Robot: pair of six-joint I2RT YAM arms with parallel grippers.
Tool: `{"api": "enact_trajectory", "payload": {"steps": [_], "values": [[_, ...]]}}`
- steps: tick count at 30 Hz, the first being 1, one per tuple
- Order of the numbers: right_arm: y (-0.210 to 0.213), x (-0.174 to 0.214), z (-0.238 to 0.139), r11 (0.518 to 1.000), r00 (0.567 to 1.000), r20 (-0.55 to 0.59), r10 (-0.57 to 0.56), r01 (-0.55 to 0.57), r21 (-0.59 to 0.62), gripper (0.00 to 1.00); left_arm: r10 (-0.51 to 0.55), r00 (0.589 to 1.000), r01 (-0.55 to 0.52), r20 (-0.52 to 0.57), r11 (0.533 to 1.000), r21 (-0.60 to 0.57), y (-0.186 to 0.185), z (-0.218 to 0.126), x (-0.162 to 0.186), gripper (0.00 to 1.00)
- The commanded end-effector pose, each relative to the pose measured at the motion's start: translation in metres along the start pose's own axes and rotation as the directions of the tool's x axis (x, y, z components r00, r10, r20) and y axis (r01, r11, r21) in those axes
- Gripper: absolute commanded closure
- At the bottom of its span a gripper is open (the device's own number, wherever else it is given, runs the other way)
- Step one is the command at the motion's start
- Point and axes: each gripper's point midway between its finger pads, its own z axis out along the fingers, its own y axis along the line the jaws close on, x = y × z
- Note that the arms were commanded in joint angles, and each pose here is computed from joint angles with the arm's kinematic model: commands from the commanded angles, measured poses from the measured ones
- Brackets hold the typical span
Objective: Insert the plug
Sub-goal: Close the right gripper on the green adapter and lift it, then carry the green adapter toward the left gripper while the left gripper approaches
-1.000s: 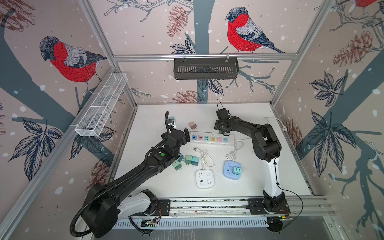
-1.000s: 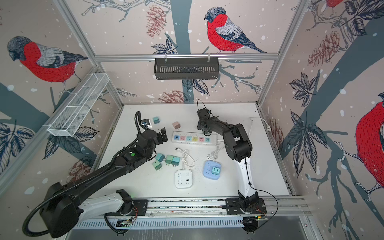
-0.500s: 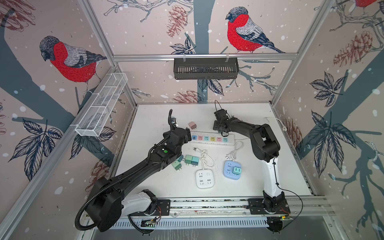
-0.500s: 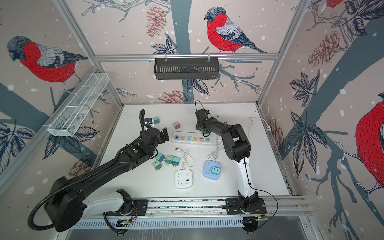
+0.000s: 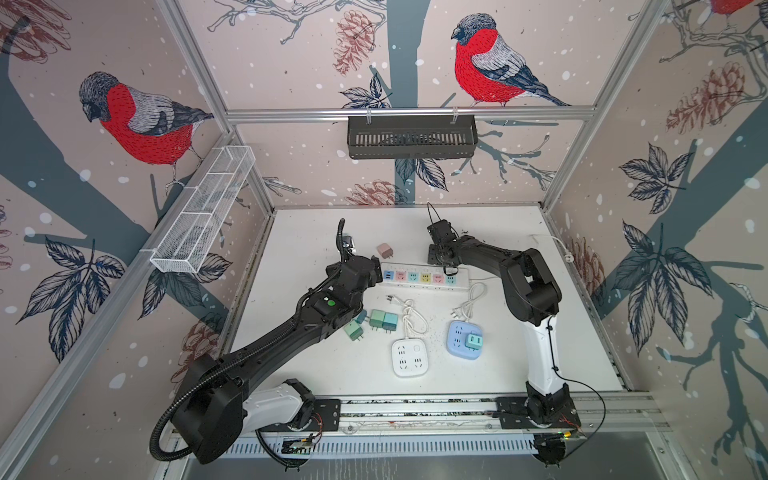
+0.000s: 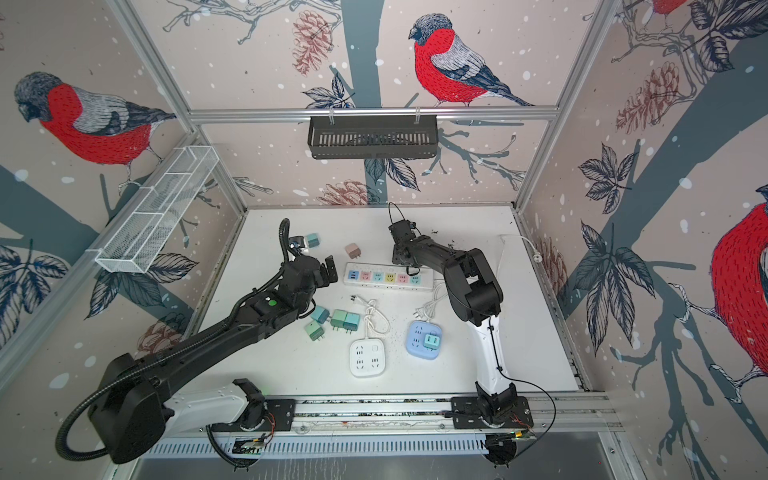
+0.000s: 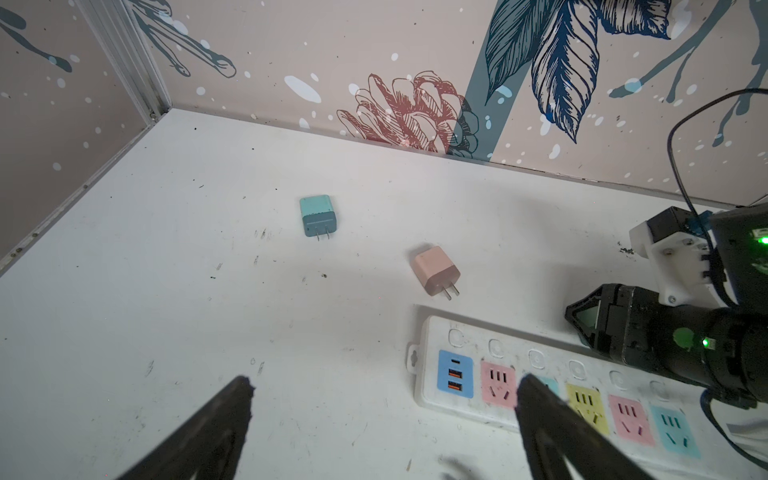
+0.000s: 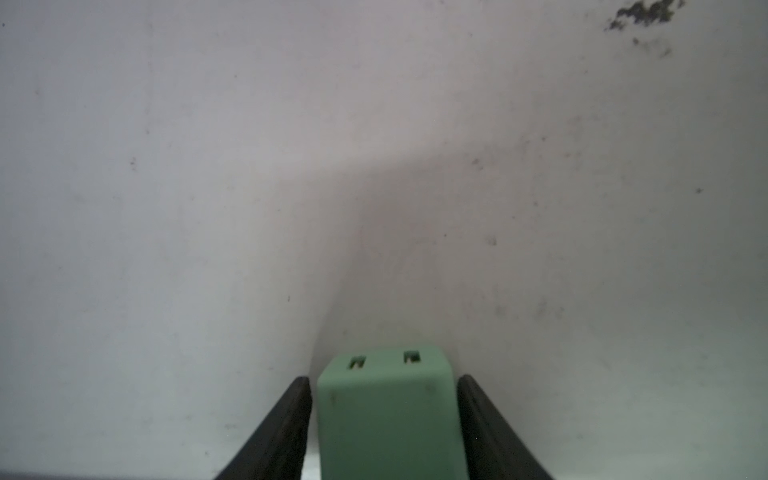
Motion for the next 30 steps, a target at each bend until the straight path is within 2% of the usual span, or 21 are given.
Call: {"api": "enact_trajectory", "payload": {"steps": [1, 4, 7, 14, 17, 20, 24, 27, 30], "values": [[-0.012, 0.031, 0.011, 1.0, 0.993, -0.116, -0.004, 0.007, 0.028, 0.47, -0.007, 1.0, 0.007, 0.026, 1.0, 0.004, -0.001, 0.0, -0.006, 0.02], [-0.01, 0.034, 0.012, 1.0, 0.992, -0.124, -0.01, 0.012, 0.017, 0.53, -0.003, 1.0, 0.002, 0.026, 1.0, 0.008, -0.002, 0.0, -0.005, 0.02], [-0.008, 0.034, 0.006, 1.0, 0.993, -0.117, -0.011, 0.011, 0.004, 0.63, -0.004, 1.0, 0.003, 0.025, 1.0, 0.027, -0.005, -0.001, -0.006, 0.02], [0.001, 0.012, -0.02, 0.999, 0.998, -0.061, 0.002, -0.004, -0.042, 0.66, -0.011, 0.998, 0.008, 0.055, 0.999, 0.052, -0.005, -0.009, -0.013, 0.02], [0.012, -0.015, -0.047, 0.996, 1.0, 0.0, 0.01, -0.01, -0.085, 0.67, -0.012, 0.996, 0.009, 0.087, 0.999, 0.037, 0.002, -0.013, -0.017, 0.02], [0.027, -0.048, -0.088, 0.986, 0.993, 0.119, 0.023, -0.003, -0.169, 0.68, -0.023, 0.994, 0.019, 0.106, 0.999, 0.032, 0.006, -0.016, -0.017, 0.02], [0.04, -0.079, -0.142, 0.955, 0.95, 0.31, 0.032, 0.062, -0.289, 0.72, -0.051, 0.992, 0.052, 0.112, 0.999, -0.005, 0.016, -0.025, -0.026, 0.02], [0.036, -0.085, -0.17, 0.94, 0.9, 0.434, 0.025, 0.127, -0.317, 0.77, -0.062, 0.989, 0.051, 0.137, 0.995, 0.082, 0.012, -0.038, -0.028, 0.02], [0.023, -0.074, -0.192, 0.929, 0.843, 0.538, 0.007, 0.193, -0.315, 0.8, -0.064, 0.978, 0.017, 0.197, 0.972, 0.233, 0.0, -0.056, -0.028, 0.02]]}}
